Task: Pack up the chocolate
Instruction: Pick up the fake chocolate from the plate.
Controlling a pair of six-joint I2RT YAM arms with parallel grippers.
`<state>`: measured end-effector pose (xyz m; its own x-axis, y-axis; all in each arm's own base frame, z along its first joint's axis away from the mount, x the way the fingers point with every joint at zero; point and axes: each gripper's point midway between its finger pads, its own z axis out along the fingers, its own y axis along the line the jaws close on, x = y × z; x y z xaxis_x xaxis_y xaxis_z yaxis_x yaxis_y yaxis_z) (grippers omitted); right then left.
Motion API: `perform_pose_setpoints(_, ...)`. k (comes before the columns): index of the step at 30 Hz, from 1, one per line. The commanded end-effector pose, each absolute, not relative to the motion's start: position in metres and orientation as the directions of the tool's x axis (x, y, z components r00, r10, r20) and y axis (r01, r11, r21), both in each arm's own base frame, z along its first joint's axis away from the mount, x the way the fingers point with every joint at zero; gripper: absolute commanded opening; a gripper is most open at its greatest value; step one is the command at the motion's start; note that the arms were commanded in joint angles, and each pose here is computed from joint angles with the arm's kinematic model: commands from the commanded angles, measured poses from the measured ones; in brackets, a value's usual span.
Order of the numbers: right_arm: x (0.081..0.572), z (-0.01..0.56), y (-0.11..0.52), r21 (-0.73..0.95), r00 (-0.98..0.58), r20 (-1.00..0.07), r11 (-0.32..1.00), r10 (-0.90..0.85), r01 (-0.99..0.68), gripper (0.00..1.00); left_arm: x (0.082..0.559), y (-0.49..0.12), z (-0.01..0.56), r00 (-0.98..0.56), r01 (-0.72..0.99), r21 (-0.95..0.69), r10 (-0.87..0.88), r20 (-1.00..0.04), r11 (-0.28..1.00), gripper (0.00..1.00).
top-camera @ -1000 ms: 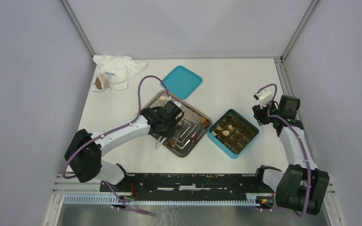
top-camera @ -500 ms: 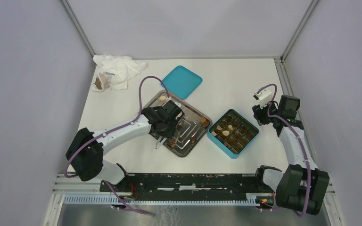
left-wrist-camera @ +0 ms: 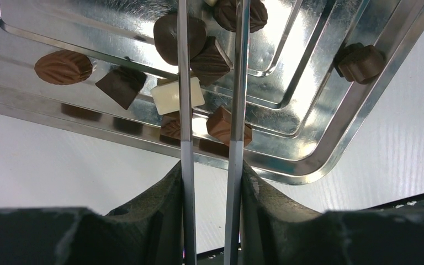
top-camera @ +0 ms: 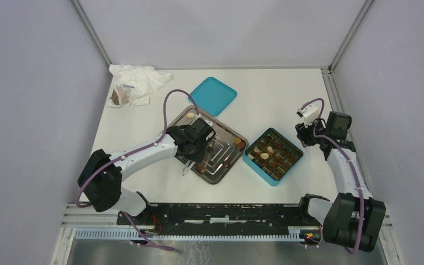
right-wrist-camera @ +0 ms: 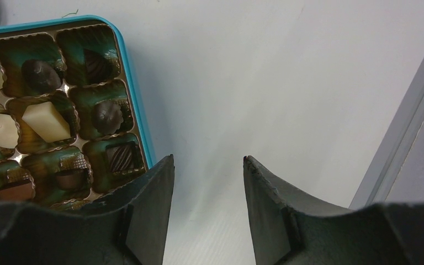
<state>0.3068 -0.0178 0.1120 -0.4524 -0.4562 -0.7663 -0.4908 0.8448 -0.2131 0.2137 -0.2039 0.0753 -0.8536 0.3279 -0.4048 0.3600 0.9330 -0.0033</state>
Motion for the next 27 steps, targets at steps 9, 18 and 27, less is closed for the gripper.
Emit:
perform_pose_setpoints(9, 0.315, 0.126, -0.017, -0.236, -0.408, -0.785, 0.834, -0.466, -0.498, 0.57, 0.217, -0.224, 0.117, -0.795, 0.406, -0.141, 0.274, -0.541, 0.903, 0.02)
perform_pose_setpoints(18, 0.314, 0.124, -0.015, -0.222, -0.414, -0.785, 0.832, -0.462, -0.509, 0.58, 0.207, -0.247, 0.143, -0.752, 0.495, -0.26, 0.26, -0.605, 0.829, 0.02)
perform_pose_setpoints(27, 0.315, 0.123, -0.016, -0.224, -0.418, -0.781, 0.834, -0.463, -0.505, 0.58, 0.182, -0.299, 0.165, -0.697, 0.628, -0.382, 0.272, -0.663, 0.678, 0.02)
